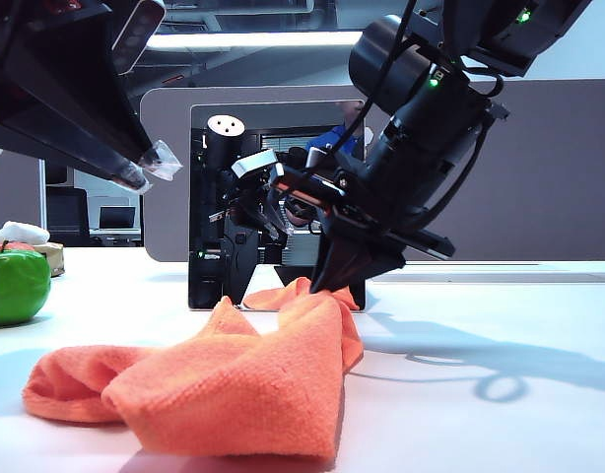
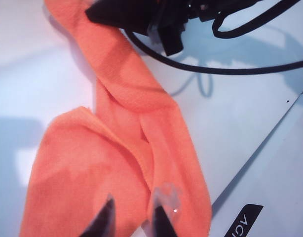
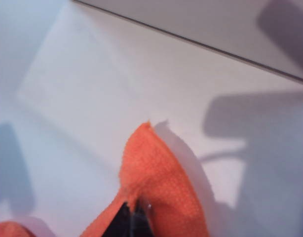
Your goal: Pick up the cloth from the table and use it to cover the mirror.
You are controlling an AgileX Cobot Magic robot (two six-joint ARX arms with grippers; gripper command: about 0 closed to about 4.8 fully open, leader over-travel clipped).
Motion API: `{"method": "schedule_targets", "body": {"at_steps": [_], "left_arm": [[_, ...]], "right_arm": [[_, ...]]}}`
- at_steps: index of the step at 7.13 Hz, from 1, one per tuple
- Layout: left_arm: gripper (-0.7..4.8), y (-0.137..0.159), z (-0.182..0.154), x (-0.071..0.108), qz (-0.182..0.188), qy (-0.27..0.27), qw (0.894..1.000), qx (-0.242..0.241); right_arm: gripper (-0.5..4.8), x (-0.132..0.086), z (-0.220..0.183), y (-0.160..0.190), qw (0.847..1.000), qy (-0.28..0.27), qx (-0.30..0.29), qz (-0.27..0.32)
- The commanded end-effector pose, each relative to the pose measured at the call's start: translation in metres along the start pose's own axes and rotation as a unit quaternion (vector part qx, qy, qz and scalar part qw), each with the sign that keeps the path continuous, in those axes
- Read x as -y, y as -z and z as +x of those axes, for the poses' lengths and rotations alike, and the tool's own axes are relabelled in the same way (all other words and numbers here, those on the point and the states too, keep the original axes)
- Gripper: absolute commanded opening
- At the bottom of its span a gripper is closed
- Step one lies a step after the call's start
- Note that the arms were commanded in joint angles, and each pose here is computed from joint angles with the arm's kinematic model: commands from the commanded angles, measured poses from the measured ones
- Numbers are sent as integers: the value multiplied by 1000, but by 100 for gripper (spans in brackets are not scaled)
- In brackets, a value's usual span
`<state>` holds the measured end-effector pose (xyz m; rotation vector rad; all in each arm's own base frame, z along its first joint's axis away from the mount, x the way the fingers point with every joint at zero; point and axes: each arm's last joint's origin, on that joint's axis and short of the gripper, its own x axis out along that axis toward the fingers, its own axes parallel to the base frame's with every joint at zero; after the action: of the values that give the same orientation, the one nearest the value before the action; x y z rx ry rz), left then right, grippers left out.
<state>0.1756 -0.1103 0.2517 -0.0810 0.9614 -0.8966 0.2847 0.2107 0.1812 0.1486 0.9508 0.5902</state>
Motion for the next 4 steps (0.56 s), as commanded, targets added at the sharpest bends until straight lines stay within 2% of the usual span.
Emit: {"method": "schedule_targets", "body": {"at_steps": [1,3,4], "left_arm": [[99,0,0,0,1,2,1000,3],[99,0,0,0,1,-1,1000,3],[99,-1,0,0,1,-2,1000,3]], "right_arm": [[-1,-8,-7,-9,998,-49,29,-10],[-1,-15,-26,-19,995,-73,67,-21],[-1,-24,-51,-28,989,-89,109,-33]]}}
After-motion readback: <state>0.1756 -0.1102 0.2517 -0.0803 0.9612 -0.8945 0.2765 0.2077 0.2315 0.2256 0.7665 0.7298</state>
